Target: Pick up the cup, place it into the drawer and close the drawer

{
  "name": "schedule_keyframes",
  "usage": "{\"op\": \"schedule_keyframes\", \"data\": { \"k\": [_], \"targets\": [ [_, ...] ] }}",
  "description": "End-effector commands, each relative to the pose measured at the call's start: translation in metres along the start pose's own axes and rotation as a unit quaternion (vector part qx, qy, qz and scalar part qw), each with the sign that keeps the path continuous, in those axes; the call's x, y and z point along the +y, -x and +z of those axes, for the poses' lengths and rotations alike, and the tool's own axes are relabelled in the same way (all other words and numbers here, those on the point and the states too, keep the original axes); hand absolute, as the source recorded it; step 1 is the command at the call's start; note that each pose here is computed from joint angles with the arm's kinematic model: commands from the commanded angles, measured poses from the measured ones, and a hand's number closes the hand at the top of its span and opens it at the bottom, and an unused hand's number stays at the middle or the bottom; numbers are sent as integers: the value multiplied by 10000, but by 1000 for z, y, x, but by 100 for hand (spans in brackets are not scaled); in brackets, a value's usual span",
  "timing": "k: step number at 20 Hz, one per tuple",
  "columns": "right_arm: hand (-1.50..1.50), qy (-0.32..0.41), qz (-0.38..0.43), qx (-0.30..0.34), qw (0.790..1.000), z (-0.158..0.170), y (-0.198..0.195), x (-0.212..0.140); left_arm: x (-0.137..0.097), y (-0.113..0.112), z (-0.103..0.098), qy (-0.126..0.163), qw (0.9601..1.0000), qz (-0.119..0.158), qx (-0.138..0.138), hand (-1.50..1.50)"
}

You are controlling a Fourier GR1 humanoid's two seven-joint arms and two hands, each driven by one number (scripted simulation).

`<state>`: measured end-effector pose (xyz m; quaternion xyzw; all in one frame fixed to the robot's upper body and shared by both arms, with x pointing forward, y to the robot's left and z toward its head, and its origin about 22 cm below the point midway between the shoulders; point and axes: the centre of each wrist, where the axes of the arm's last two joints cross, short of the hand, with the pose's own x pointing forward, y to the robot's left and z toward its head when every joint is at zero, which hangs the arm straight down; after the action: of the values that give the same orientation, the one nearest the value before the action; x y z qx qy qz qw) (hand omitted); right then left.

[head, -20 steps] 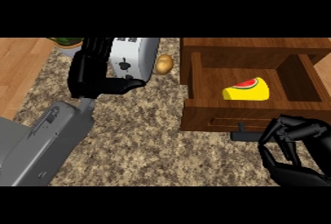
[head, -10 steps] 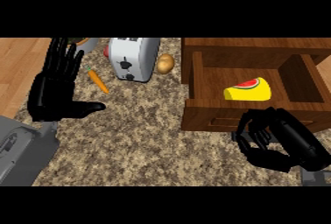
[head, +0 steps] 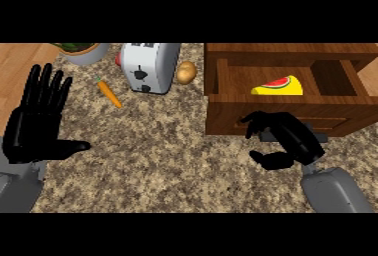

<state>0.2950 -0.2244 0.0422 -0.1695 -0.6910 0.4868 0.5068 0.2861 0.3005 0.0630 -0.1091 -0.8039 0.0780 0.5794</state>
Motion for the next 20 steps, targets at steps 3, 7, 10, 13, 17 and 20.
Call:
{"op": "schedule_keyframes", "data": {
  "k": [3, 7, 10, 13, 17, 20],
  "targets": [
    [-150, -373, 482, 251, 9978, -27, 18, 39, 27, 1, 24, 4, 10000, 7, 25, -150],
    [-150, -426, 326, 291, 9981, -38, 40, 48, 27, 11, 37, -54, 10000, 41, 18, -150],
    [-150, -433, 191, 414, 9980, -54, 58, 23, 41, -3, 21, -11, 10000, 52, -36, -150],
    [-150, -549, 100, 506, 9972, -76, 53, 53, 47, 9, 35, 0, 10000, 62, -61, -150],
    [-150, -423, -194, 361, 9983, -82, 77, 8, 49, 2, 15, -38, 9999, 59, -113, -150],
    [-150, -508, -150, 589, 9969, -89, 85, 2, 57, -2, 29, 64, 9999, 142, 7, -150]
  ]
}}
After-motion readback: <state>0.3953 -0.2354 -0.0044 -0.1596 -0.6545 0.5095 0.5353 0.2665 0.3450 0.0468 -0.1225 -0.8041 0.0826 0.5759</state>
